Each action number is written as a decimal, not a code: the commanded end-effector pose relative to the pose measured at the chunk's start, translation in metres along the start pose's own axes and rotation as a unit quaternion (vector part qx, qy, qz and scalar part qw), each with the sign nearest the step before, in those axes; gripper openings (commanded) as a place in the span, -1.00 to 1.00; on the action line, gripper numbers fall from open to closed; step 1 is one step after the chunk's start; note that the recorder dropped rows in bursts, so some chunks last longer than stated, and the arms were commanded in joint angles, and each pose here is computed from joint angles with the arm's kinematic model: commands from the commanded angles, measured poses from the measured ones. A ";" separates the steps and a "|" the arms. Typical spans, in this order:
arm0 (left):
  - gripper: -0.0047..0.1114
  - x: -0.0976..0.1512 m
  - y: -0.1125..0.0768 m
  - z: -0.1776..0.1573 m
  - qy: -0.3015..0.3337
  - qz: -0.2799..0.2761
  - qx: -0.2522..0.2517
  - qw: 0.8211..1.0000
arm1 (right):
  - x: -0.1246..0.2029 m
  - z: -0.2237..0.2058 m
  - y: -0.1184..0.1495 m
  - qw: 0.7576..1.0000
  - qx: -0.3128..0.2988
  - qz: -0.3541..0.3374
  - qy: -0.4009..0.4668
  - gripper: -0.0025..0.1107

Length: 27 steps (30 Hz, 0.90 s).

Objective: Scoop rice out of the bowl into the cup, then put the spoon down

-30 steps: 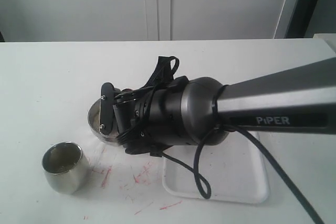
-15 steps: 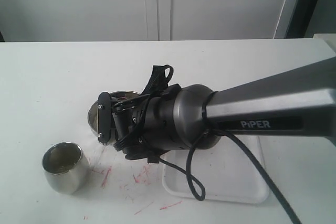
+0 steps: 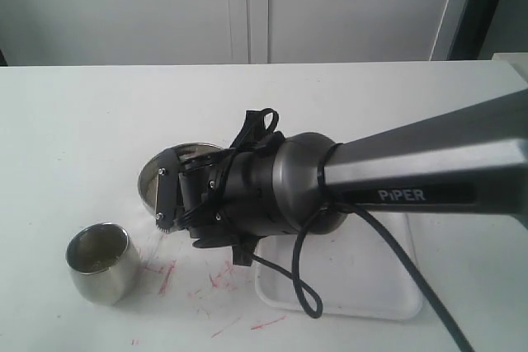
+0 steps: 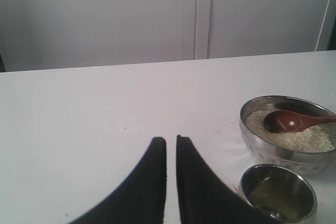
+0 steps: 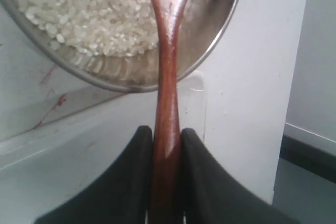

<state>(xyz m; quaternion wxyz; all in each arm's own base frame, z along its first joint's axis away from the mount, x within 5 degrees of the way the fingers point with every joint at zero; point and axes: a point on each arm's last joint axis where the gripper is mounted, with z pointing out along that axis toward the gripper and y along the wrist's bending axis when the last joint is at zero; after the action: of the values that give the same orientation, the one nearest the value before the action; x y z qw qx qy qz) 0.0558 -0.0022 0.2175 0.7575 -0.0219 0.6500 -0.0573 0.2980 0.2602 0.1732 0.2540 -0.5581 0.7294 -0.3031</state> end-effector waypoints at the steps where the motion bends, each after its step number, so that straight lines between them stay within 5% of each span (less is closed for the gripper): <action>1: -0.67 -0.003 -0.001 0.000 -0.007 -0.004 0.003 1.000 | 0.001 0.001 -0.003 0.999 -0.033 0.017 0.009 -0.96; 12: -0.67 -0.003 -0.001 0.000 -0.007 -0.004 0.003 1.000 | -0.009 -0.008 -0.026 0.987 -0.137 0.082 0.005 -0.96; 27: -0.67 -0.003 -0.001 0.000 -0.007 -0.004 0.003 1.000 | 0.008 0.002 -0.048 0.936 -0.309 0.171 0.001 -0.96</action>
<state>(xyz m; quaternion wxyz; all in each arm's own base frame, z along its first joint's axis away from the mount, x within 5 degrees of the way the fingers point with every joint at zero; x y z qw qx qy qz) 0.0558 -0.0022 0.2175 0.7575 -0.0219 0.6500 -0.0573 0.3284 0.2445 0.2038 0.1249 -0.4763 0.8694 -0.0407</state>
